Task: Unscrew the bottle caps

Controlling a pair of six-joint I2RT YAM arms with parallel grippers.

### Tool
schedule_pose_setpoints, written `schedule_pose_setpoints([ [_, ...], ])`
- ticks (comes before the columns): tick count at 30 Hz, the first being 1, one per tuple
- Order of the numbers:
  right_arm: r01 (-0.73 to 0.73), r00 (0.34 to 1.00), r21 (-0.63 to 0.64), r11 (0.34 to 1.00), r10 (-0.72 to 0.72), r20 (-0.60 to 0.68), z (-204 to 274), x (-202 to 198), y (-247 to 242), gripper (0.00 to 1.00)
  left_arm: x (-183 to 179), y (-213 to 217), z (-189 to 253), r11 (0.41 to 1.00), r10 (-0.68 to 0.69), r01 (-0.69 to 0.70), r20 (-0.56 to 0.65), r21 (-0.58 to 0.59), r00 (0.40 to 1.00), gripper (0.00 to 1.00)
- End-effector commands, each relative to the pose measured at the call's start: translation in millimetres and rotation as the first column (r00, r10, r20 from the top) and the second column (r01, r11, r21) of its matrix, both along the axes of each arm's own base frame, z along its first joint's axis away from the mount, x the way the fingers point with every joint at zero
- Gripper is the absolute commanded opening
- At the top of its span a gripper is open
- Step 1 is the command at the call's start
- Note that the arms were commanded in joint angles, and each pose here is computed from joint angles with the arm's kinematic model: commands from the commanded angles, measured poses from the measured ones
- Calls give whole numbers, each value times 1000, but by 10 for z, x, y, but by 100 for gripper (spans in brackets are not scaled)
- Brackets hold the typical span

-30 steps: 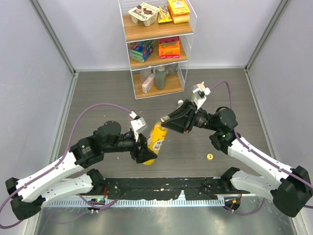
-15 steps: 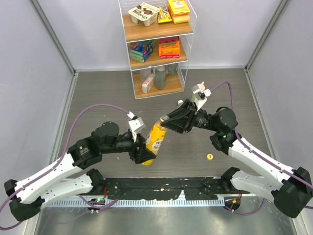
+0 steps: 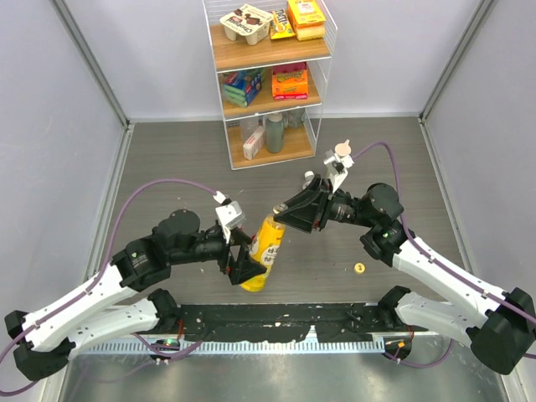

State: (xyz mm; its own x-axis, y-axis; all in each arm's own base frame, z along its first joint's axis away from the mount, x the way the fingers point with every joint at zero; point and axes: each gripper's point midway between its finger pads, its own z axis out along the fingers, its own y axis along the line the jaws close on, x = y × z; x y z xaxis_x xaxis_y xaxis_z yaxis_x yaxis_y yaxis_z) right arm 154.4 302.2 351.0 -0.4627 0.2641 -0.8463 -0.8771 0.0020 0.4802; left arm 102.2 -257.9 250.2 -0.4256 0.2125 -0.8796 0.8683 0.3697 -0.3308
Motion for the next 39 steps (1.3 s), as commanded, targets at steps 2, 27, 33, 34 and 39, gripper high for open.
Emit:
schedule_pose_setpoints([
  [2, 3, 999, -37, 999, -1, 54, 89, -41, -14, 2, 34, 29, 402, 995, 19, -10, 99, -95, 995, 100],
  [27, 420, 907, -379, 825, -383, 174, -439, 895, -163, 2, 258, 429, 45, 974, 142, -168, 169, 152, 975, 100],
  [33, 545, 838, -366, 754, -504, 210, -421, 1266, -120, 1, 289, 430, -129, 967, 133, -167, 179, 191, 975, 100],
  [34, 566, 824, -365, 739, -522, 221, -423, 1332, -99, 1, 281, 414, -126, 971, 126, -159, 180, 181, 976, 100],
  [39, 685, 728, -348, 640, -614, 306, -349, 1574, -53, 1, 317, 461, -86, 970, 172, -202, 205, 136, 964, 100],
])
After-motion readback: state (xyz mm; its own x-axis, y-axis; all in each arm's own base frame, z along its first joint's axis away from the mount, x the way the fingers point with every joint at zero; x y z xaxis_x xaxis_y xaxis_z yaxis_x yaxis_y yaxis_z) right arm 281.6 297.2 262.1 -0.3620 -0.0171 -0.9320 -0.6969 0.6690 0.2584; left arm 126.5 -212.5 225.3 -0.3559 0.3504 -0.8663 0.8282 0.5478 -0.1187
